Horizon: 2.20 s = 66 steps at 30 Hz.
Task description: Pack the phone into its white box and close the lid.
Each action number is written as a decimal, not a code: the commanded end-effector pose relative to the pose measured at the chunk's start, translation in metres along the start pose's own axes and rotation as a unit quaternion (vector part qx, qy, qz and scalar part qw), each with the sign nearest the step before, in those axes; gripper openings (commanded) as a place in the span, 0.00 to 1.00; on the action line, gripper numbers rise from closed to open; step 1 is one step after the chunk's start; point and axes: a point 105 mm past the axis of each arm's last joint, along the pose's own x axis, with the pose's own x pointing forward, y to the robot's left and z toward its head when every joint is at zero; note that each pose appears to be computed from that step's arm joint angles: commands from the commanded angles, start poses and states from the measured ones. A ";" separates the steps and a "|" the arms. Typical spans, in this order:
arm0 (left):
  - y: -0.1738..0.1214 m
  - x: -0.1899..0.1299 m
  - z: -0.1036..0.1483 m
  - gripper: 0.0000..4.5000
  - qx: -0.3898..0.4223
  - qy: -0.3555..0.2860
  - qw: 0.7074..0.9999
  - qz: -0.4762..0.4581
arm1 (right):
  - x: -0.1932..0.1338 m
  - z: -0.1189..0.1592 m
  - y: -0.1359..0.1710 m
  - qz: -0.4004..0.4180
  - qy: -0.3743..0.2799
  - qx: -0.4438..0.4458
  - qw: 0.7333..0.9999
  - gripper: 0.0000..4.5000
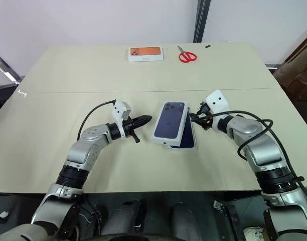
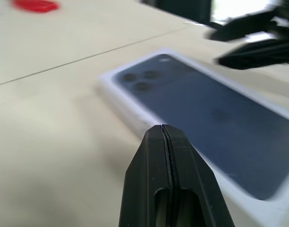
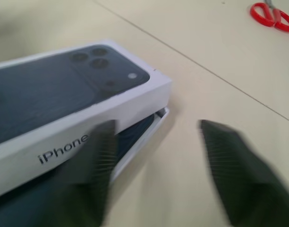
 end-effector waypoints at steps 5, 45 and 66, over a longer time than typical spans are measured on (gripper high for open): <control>-0.005 0.021 -0.009 0.00 -0.006 0.034 0.999 -0.006 | 0.006 0.004 0.006 -0.001 -0.002 -0.060 0.998 0.01; -0.053 0.034 -0.001 0.00 -0.019 0.035 0.995 -0.089 | -0.012 -0.008 0.015 0.013 0.018 -0.080 0.997 0.01; -0.069 0.031 -0.002 0.00 -0.030 0.036 0.992 -0.114 | -0.019 -0.004 0.034 0.059 0.009 -0.072 0.996 0.01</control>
